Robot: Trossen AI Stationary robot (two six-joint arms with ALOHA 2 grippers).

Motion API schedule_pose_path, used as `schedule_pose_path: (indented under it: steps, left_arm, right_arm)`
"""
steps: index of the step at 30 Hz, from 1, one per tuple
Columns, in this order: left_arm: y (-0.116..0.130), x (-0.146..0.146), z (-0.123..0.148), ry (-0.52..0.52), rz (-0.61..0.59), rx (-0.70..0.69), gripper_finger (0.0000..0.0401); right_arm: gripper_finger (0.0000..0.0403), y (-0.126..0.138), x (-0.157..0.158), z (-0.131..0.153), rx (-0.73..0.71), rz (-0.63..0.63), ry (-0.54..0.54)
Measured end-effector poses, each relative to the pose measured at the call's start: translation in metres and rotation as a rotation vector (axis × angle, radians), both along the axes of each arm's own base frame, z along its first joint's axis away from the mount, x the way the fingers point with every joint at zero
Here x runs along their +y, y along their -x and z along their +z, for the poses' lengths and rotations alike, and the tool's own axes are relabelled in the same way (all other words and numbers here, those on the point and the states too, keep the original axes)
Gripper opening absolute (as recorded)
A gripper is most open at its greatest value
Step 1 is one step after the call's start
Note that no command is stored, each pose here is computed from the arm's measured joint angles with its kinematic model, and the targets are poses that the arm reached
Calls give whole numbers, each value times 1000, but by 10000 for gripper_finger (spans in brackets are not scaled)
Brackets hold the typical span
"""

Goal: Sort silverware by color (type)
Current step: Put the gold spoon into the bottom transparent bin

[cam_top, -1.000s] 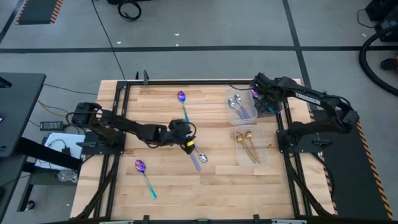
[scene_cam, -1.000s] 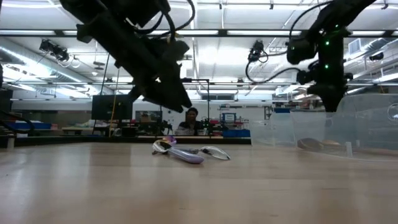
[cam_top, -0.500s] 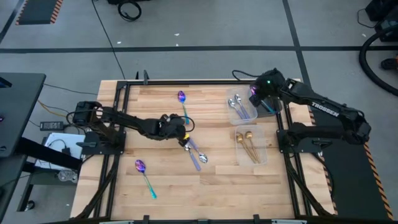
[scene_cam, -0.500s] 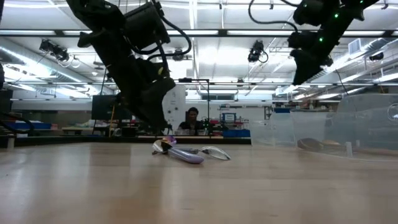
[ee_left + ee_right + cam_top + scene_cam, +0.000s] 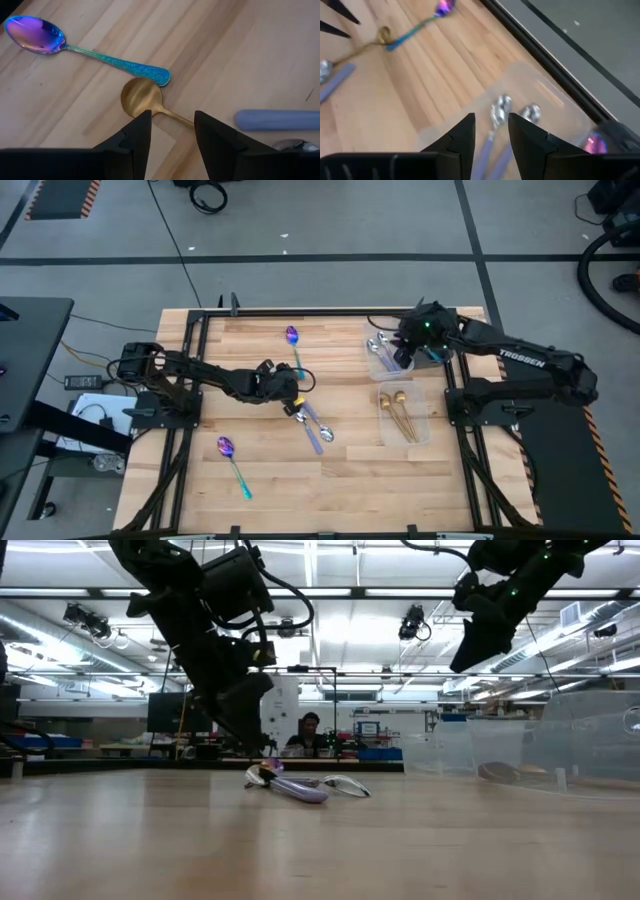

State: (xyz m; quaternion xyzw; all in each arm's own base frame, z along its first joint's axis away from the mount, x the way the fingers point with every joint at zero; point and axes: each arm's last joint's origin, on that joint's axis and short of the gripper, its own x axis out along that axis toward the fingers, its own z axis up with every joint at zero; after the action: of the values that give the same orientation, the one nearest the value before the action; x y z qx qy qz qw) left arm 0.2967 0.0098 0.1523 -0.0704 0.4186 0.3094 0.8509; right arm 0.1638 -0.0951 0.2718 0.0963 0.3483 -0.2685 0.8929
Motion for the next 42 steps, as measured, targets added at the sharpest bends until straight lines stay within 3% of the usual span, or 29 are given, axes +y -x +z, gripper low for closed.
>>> schedule_pose_path:
  steps: [18, 28, 34, 42]
  left_arm:
    - [2, -4, -1, 2, -11, 30, 157]
    - [2, -7, -3, 105, -31, 15, 157]
    - [1, -6, -4, 218, -61, 11, 157]
    - [1, 7, -3, 218, -37, 3, 157]
  right_arm:
    - [126, -21, 32, -37, -136, 146, -13]
    - [126, -30, 51, -44, -225, 242, -3]
    - [126, -33, 63, -43, -248, 333, -27]
    - [126, -50, 82, -51, -255, 440, -40]
